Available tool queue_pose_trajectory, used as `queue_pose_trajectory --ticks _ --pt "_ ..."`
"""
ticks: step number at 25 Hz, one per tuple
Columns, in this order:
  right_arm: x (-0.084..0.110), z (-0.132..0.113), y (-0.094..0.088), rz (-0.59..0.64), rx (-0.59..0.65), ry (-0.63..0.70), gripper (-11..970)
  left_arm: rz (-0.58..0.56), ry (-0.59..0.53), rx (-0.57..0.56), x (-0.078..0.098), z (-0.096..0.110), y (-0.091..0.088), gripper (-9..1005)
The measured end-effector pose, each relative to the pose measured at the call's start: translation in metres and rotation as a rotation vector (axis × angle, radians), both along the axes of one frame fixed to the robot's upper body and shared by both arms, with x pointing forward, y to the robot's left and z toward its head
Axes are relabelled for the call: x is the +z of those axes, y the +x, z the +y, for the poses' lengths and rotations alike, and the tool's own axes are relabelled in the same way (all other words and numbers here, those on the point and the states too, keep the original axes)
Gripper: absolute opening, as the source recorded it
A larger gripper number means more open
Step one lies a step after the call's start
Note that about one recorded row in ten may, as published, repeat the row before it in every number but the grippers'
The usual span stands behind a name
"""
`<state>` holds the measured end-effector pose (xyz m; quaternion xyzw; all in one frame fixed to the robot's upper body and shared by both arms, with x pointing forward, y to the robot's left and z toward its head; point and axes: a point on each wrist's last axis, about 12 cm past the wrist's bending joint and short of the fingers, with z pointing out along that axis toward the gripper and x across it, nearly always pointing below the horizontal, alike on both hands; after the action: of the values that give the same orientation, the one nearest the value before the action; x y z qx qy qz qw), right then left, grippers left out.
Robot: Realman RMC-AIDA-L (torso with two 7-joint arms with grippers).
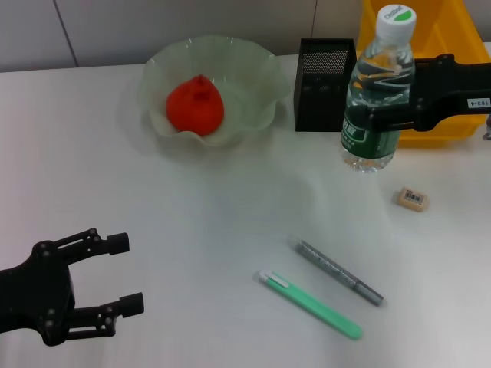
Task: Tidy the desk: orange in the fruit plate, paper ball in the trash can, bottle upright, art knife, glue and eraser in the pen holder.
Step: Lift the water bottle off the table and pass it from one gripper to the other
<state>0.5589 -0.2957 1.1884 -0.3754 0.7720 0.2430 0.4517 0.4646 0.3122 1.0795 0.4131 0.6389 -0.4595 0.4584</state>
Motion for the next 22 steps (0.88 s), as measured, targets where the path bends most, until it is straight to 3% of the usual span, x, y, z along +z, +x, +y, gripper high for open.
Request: queue_pose_trajectory --ticks 22 --pt "0.0007 0.0009 -0.0012 0.003 0.012 -0.006 793 0.002 -0.001 0.002 -0.0002 -0.0004 0.0 864"
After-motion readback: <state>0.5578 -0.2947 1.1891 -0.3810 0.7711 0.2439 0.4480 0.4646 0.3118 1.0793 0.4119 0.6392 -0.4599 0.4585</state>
